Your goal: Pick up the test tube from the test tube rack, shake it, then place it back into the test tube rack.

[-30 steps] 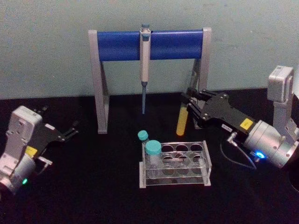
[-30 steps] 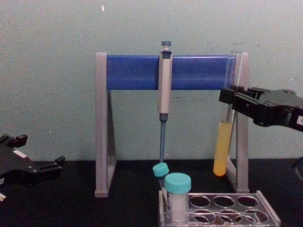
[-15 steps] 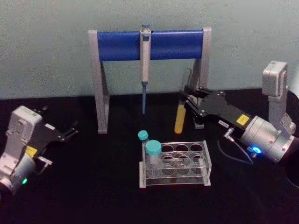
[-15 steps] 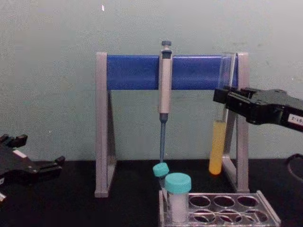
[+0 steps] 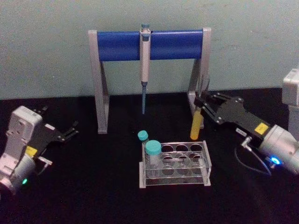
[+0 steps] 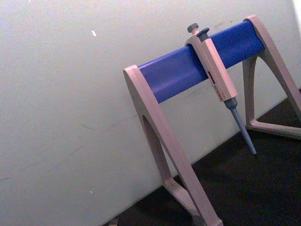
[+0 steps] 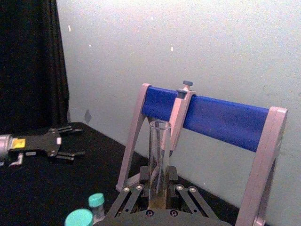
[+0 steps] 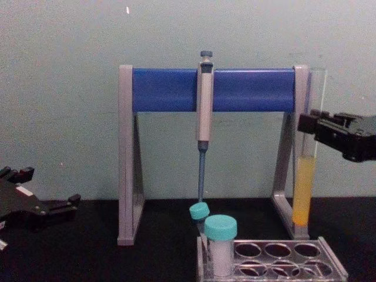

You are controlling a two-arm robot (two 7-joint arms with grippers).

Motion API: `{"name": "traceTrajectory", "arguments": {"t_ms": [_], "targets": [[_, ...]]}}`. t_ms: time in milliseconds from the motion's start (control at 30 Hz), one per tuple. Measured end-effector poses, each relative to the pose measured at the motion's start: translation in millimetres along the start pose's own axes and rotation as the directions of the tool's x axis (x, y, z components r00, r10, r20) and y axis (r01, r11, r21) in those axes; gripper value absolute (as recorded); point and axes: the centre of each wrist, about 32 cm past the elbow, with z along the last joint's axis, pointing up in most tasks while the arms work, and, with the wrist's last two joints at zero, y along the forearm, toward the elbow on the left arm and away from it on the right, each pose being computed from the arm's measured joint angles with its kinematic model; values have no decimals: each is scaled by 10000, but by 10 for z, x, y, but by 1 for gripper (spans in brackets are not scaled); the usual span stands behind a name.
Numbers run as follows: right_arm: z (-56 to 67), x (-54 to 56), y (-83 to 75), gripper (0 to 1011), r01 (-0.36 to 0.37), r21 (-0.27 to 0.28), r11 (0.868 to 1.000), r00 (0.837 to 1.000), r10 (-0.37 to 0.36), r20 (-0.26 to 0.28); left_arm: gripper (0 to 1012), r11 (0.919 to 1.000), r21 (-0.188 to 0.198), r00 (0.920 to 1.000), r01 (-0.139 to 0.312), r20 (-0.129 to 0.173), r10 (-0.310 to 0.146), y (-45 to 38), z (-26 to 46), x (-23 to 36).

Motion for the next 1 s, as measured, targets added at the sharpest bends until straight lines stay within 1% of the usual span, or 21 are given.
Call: {"name": "traceTrajectory", "arguments": {"t_ms": [67, 133, 233, 333, 367, 467, 533, 567, 733, 833, 867, 900, 1000], "targets": [[6, -23, -37, 229, -10, -56, 10000, 10000, 10, 0, 1010, 10000, 0, 10000, 0, -1, 0, 0, 0, 0], [12, -82, -103, 229, -123, -171, 9998, 9999, 123, -35, 1010, 10000, 0, 10000, 0, 0, 0, 0, 0, 0], [15, -113, -126, 229, -261, -215, 9994, 9996, 260, -60, 1010, 10000, -1, 10000, 0, 0, 0, 0, 0, 0], [17, -162, -120, 229, -631, -253, 9977, 9979, 627, -134, 1010, 10000, 1, 10000, 0, 0, 0, 0, 0, 0], [17, -162, -120, 229, -631, -253, 9977, 9979, 627, -134, 1010, 10000, 0, 10000, 0, 0, 0, 0, 0, 0], [18, -181, -77, 229, -938, -218, 9954, 9954, 934, -194, 1010, 10000, 0, 10000, 0, -1, 0, 0, 0, 0], [8, -177, 2, 229, -1227, -171, 9923, 9921, 1222, -268, 1010, 10000, 0, 10000, 0, -1, 0, 0, 0, 0], [8, -177, 2, 229, -1227, -171, 9923, 9921, 1222, -268, 1010, 10000, 0, 10000, -1, 0, 1, 0, 0, 0], [-14, -128, 154, 229, -1465, -19, 9892, 9886, 1464, -344, 1010, 10000, 1, 10000, 0, 0, 0, 0, 0, 0], [-30, -82, 242, 229, -1445, 82, 9895, 9888, 1447, -357, 1010, 10000, 0, 10000, 0, -1, 0, 0, 0, 0], [-42, -52, 276, 229, -1385, 114, 9903, 9897, 1388, -359, 1009, 10000, 1, 10000, -1, 0, 1, 0, 0, 0], [-42, -52, 276, 229, -1385, 114, 9903, 9897, 1388, -359, 1010, 10000, 0, 10000, 0, 0, 0, 0, 0, 0], [-59, 11, 343, 229, -1152, 186, 9932, 9926, 1158, -353, 1010, 10000, 0, 10000, 0, 0, 0, 0, 0, 0]]}}
